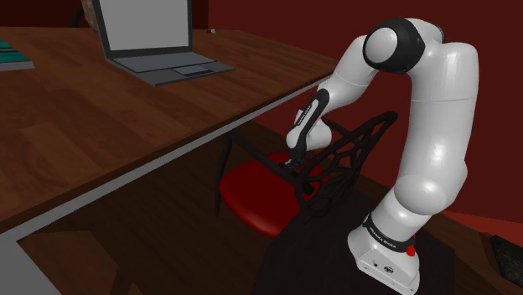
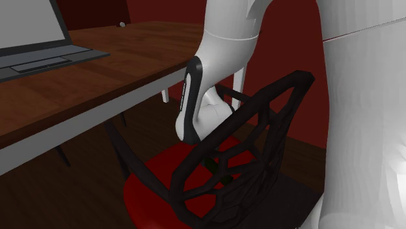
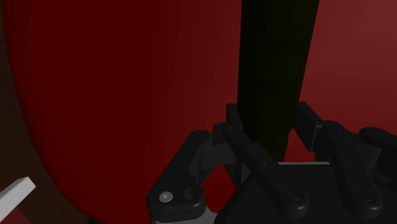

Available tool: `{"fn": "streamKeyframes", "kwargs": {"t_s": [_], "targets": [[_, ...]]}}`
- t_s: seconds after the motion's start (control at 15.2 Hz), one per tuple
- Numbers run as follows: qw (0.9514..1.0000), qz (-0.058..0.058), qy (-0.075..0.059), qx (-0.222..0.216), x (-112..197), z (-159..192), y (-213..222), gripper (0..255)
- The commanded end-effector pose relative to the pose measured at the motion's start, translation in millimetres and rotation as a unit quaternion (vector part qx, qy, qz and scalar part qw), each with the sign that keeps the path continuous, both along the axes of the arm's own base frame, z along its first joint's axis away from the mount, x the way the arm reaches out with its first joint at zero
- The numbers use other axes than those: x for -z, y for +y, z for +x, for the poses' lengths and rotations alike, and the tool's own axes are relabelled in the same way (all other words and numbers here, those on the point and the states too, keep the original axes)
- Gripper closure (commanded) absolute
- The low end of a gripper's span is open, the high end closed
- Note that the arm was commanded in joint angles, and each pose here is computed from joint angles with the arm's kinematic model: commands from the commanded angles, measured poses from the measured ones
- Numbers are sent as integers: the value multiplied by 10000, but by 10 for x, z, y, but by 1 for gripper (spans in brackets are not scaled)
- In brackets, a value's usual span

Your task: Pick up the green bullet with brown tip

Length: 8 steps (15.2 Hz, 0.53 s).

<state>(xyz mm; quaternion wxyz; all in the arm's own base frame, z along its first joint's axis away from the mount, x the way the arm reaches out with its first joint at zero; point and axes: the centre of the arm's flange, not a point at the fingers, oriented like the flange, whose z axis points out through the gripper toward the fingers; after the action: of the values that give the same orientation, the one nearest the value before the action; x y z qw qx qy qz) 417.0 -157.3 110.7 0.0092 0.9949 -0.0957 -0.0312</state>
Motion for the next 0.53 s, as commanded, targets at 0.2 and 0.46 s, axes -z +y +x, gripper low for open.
{"fn": "streamKeyframes", "kwargs": {"t_s": [0.2, 0.46], "targets": [[10000, 0, 4, 1, 12, 1, 1, 255], [10000, 0, 4, 1, -199, 1, 1, 255]]}}
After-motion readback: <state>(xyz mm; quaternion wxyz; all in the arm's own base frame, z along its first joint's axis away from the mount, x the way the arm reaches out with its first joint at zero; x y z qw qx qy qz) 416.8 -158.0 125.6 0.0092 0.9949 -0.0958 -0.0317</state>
